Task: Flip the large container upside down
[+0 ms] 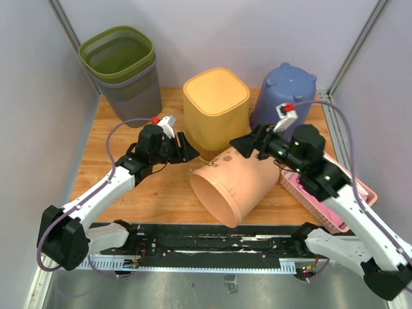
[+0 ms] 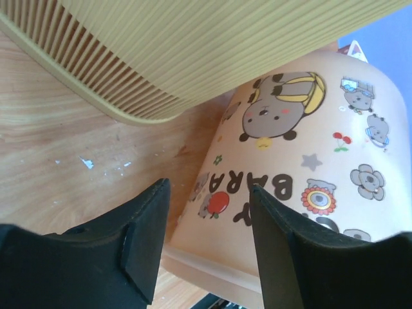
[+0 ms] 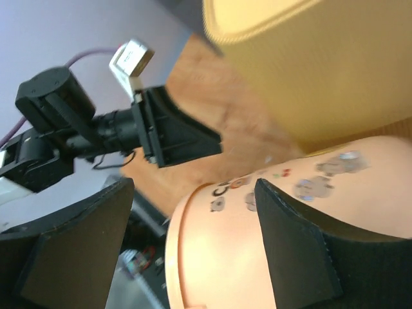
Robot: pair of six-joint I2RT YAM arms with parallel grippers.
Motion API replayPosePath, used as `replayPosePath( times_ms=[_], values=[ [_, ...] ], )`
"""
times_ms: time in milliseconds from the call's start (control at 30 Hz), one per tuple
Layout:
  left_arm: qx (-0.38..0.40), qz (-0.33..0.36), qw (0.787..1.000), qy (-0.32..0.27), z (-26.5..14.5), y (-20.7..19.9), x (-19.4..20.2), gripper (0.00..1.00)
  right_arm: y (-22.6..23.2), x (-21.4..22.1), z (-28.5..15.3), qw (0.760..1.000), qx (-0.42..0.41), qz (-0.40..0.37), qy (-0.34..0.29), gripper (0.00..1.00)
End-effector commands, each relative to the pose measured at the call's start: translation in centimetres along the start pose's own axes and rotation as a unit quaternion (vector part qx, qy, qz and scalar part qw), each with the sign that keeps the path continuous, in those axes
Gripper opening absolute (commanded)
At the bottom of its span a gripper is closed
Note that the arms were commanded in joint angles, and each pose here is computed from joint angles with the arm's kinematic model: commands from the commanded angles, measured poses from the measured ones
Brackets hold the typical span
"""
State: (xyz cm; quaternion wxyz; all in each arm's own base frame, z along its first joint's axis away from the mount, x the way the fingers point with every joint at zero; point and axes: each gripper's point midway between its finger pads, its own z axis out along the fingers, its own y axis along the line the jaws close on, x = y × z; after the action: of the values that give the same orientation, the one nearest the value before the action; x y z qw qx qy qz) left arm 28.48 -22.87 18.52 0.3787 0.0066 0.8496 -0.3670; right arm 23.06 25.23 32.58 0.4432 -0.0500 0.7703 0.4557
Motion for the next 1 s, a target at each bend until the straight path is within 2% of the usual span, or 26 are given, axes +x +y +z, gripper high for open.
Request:
replayPosePath(
  times_ms=[0,133,200,267,400,567,733,967],
  values=[
    [-0.022,0.048,0.998,-0.042,-1.1,-1.2,-4.1,0.63,-5.5,-3.9,-6.5,0.971,0.185,-0.133,-0.077,0.80],
    [-0.051,0.080,0.991,-0.093,-5.2,-3.8,-9.3,0.73,-10.5,-3.6,-11.0,0.930,0.314,-0.188,-0.040,0.91],
    [-0.051,0.078,0.988,-0.124,-7.8,-5.5,-11.2,0.78,-11.6,-2.5,-11.3,0.928,0.320,-0.189,0.002,0.93],
    [-0.038,0.065,0.989,-0.128,-9.8,-7.0,-11.2,0.80,-12.6,-1.5,-10.9,0.941,0.300,-0.152,0.036,0.94],
    [-0.008,0.024,0.998,-0.064,-11.0,-9.3,-6.4,0.82,-13.5,-0.7,-8.9,0.972,0.220,-0.066,0.047,0.94],
    [0.035,0.003,0.999,0.035,-10.2,-12.7,1.3,0.81,-14.8,-0.4,-6.9,0.987,0.156,-0.002,0.036,0.94],
    [0.040,-0.009,0.997,0.060,-9.7,-15.7,4.3,0.79,-14.9,-0.3,-5.4,0.994,0.089,0.059,0.029,0.93],
    [0.021,-0.021,0.995,0.099,-8.2,-15.1,6.7,0.72,-14.6,1.1,-5.0,0.992,0.051,0.104,0.048,0.92]
  ],
)
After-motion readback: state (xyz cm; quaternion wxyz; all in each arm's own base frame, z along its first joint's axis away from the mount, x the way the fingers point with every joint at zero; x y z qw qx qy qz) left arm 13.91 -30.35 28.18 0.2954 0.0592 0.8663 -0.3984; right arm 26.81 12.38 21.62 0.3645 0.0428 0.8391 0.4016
